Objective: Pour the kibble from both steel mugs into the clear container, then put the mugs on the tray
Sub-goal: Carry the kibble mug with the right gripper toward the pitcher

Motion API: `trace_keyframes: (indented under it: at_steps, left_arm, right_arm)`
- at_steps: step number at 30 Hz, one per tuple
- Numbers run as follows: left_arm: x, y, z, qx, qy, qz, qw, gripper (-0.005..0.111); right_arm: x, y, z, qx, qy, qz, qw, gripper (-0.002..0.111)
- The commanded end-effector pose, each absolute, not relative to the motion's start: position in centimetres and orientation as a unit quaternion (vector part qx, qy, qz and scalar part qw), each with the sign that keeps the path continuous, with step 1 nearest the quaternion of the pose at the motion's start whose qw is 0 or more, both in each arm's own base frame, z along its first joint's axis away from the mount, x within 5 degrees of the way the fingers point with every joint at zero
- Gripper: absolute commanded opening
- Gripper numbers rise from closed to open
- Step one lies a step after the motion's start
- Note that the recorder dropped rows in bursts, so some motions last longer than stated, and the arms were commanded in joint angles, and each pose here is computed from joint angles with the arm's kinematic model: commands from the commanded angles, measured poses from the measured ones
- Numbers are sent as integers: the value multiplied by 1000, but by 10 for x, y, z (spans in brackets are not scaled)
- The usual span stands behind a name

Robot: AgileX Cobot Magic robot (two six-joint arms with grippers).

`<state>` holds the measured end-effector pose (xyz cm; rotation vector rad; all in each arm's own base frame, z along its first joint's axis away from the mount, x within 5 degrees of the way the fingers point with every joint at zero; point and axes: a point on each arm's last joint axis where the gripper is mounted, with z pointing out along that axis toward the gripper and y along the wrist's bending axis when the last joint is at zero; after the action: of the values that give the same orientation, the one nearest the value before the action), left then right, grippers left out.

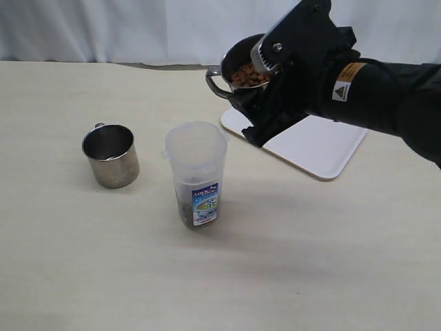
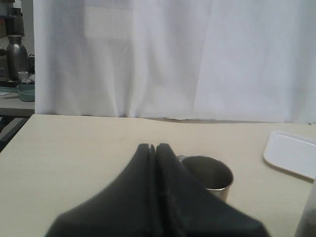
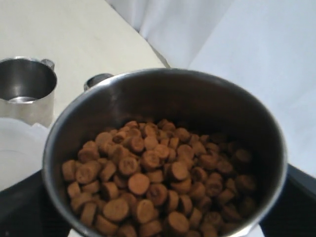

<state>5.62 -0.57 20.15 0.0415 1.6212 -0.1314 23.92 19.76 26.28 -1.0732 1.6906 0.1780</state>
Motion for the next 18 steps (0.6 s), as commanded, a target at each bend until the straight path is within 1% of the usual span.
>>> trace_keyframes:
  at_steps: [1,3,6,9,10,18]
  left_arm:
    - [56,-6,202,17,720,-62,691,0]
    - [56,-6,202,17,720,-62,691,0]
    - [56,-6,202,17,720,-62,691,0]
    - [56,-6,202,17,720,-62,691,0]
    - [56,-6,202,17,720,-62,691,0]
    - [56,-6,202,16,720,-62,691,0]
  right_arm:
    - [241,199,278,-427,677,81,595,5]
    - [244,197,281,-413,675,62,609,5]
    - [250,189,283,-395,675,6,623,5]
    - [253,178,279,-363,689,-50,625,5]
    - [252,177,277,-369,688,-61,622,5]
    - [234,187,256,-450,676,-65,581,5]
